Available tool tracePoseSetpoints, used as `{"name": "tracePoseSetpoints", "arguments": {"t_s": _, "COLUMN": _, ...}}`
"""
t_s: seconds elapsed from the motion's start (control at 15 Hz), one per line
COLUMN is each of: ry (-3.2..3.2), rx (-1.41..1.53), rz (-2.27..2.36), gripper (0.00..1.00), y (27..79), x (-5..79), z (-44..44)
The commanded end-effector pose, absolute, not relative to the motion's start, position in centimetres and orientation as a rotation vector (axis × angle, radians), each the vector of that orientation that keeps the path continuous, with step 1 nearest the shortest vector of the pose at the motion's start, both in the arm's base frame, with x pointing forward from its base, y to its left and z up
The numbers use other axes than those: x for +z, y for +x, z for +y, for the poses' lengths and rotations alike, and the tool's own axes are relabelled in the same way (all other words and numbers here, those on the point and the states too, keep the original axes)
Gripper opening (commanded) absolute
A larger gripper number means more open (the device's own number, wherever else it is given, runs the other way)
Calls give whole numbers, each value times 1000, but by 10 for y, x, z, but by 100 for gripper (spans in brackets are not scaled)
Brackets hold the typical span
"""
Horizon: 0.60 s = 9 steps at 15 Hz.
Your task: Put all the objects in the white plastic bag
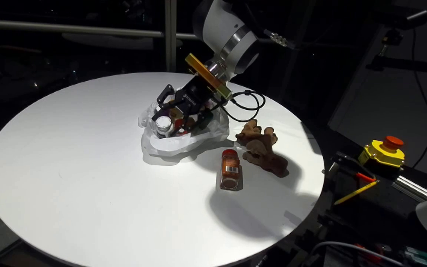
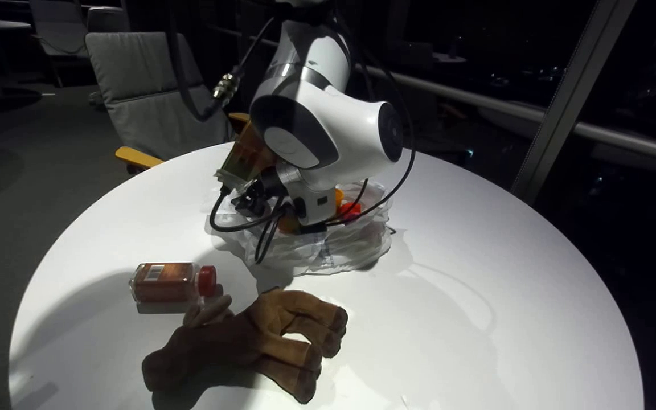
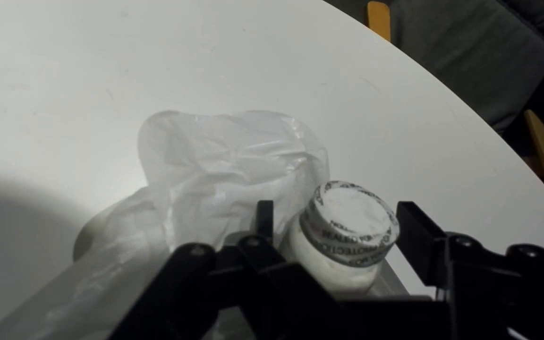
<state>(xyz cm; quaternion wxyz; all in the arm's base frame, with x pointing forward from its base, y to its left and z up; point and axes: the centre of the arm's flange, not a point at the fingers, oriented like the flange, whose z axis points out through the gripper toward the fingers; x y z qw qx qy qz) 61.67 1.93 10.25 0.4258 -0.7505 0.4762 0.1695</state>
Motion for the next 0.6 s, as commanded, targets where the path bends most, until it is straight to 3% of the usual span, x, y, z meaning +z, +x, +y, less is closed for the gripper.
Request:
{"name": "tracePoseSetpoints", "arguments": {"t_s": 0.0, "ry": -1859, "rx": 336, "rz": 1217, "gripper": 100, "y": 626, "x": 124, "z": 10}}
{"name": "tracePoseSetpoints", "arguments": {"t_s": 0.53, "ry": -1796, "rx": 111, "rz": 1280, "gripper": 99, "y": 644, "x": 146, "z": -2}}
